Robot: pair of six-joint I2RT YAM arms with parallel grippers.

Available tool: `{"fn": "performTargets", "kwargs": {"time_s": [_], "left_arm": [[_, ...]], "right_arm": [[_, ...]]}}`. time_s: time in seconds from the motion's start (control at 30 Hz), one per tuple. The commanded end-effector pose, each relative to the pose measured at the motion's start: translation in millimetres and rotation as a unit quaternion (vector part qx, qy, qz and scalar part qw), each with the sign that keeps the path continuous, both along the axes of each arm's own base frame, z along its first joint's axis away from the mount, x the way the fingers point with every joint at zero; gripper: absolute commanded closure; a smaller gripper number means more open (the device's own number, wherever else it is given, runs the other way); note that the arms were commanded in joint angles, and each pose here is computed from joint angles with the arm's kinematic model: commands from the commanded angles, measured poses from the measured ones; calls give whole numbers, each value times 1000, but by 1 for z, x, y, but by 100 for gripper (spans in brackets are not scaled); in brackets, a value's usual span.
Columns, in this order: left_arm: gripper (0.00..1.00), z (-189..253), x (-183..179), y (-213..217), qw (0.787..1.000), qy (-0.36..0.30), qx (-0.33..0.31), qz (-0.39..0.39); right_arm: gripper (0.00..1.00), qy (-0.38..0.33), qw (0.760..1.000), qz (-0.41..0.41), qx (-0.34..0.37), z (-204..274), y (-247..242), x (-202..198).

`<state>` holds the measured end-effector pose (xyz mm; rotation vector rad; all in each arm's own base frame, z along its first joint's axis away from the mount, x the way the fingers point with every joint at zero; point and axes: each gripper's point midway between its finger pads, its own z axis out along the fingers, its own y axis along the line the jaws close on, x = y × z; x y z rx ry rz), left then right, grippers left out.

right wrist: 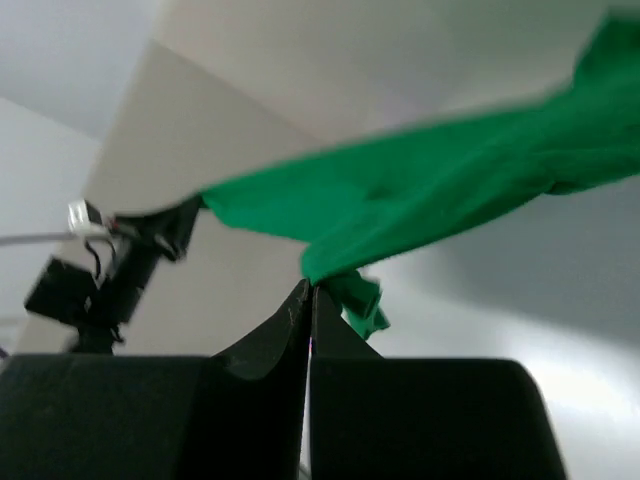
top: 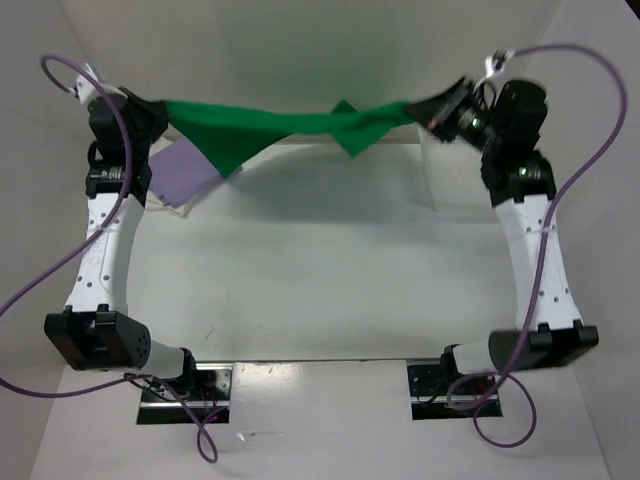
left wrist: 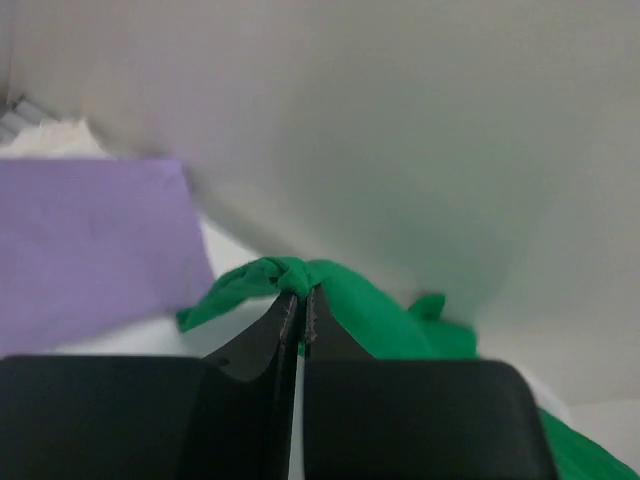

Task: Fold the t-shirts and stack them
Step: Flatten out the tshirt

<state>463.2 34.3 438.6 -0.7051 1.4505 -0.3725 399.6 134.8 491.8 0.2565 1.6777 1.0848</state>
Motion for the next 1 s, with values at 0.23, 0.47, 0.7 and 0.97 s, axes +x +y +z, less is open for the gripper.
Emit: {"fn": "performTargets", "kwargs": {"time_s": [0.23, 0.47, 0.7, 0.97], "left_arm": [[100, -244, -76, -17, 972, 233, -21, -36], [99, -300, -113, -16, 947, 319, -27, -24], [98, -297, -109, -24, 948, 312, -40, -44], [98, -282, -97, -33, 953, 292, -46, -70]], "right_arm": [[74, 421, 905, 9, -52, -367, -14, -143], [19, 438, 896, -29, -69, -379, -26, -171], [55, 457, 884, -48, -87, -400, -17, -170], [43, 482, 861, -76, -144, -451, 4, -157]]}}
